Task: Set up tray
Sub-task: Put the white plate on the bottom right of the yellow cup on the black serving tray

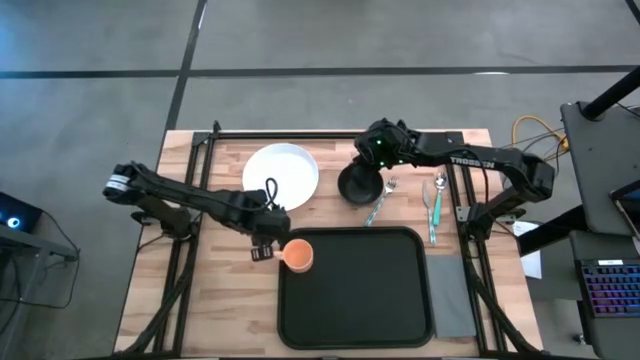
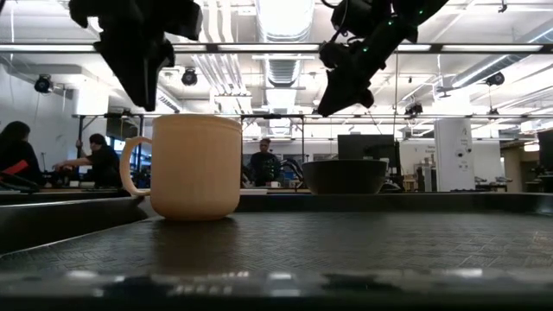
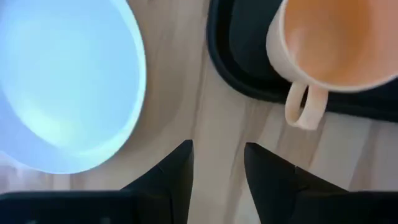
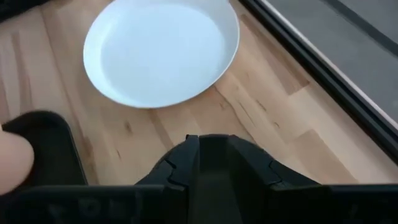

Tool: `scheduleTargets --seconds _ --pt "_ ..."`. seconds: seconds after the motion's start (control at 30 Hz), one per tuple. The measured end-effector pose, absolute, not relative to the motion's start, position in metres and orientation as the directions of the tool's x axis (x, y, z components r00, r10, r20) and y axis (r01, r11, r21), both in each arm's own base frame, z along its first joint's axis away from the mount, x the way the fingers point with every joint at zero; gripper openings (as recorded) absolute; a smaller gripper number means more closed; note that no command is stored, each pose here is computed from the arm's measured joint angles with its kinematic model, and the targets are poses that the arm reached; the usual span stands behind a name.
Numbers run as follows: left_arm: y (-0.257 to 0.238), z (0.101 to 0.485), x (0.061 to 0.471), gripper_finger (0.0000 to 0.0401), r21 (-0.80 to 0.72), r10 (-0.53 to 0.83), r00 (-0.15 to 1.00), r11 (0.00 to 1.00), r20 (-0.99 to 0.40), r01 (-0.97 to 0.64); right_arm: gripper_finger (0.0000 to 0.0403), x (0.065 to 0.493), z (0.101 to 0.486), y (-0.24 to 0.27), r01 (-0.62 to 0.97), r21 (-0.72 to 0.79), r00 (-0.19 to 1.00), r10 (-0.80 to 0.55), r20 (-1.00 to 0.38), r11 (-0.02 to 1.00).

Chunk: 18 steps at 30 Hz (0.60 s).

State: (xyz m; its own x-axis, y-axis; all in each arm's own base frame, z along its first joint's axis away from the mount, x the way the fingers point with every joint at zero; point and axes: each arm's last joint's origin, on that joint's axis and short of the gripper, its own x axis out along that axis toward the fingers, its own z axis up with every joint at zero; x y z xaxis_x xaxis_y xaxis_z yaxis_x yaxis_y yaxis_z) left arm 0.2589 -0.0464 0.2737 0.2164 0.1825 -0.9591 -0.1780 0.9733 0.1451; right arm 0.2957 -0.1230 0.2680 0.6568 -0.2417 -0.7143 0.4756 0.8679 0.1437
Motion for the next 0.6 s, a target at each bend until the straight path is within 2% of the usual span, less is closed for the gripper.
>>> scheduleTargets --seconds 0.17,0.4,0.6 --pt "-0.040 0.269 0.258 0.0124 0.264 0.260 0.209 0.964 -0.943 -0.004 0.0073 0.298 0.263 -0.123 0.478 0.148 0.642 -0.229 -0.731 0.866" --pt "-0.011 0.232 0.249 0.0123 0.299 0.290 0.097 0.949 -0.952 0.100 0.0073 0.297 0.262 -0.123 0.532 0.207 0.637 -0.227 -0.737 0.821" --pt "0.011 0.202 0.251 0.0123 0.326 0.295 0.165 0.922 -0.941 0.207 0.0073 0.297 0.261 -0.122 0.542 0.216 0.632 -0.225 -0.742 0.812"
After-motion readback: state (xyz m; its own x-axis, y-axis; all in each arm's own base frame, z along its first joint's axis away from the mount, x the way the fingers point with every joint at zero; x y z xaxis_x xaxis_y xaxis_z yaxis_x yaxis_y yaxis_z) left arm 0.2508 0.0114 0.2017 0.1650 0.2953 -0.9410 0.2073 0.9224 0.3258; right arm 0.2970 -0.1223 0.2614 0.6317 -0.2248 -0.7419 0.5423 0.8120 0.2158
